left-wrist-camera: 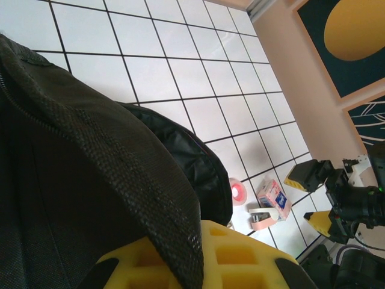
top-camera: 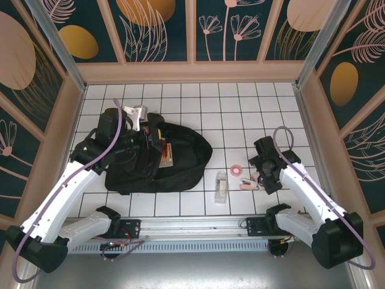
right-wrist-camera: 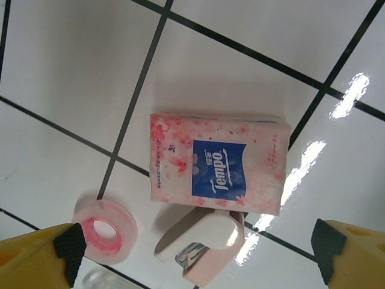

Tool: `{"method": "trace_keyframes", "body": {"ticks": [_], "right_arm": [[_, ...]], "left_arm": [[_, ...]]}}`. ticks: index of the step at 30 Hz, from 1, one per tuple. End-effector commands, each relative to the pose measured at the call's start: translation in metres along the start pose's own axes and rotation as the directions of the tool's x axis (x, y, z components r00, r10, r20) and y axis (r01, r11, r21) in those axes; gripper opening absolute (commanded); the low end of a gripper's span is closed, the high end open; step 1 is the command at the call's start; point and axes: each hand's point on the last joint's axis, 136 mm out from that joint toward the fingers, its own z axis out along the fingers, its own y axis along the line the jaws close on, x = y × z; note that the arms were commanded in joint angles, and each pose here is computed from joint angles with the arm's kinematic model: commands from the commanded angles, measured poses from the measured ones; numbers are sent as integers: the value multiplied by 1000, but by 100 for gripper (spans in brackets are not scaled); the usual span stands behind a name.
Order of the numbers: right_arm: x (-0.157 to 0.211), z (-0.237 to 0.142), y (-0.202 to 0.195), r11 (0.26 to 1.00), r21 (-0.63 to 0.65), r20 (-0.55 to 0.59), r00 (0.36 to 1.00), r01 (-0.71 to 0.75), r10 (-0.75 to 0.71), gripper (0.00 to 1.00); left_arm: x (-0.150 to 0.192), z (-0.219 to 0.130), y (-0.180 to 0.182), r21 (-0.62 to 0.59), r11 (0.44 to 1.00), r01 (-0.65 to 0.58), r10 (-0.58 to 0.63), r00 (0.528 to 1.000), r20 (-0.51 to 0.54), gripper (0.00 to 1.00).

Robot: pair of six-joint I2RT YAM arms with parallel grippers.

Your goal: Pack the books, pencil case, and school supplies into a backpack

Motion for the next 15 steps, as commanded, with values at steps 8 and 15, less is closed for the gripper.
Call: {"method": "trace_keyframes", "body": {"ticks": [8,15], "right_arm": [[5,25,-4,989,-4,-51,988,-145,145,99],[3,36,-9,992,16,-48,991,-123,123,99]], "left_arm": [[-20,-9,-24,90,993,-70,62,994,87,0],[-20,-8,-24,92,993,-69,61,995,84,0]]}}
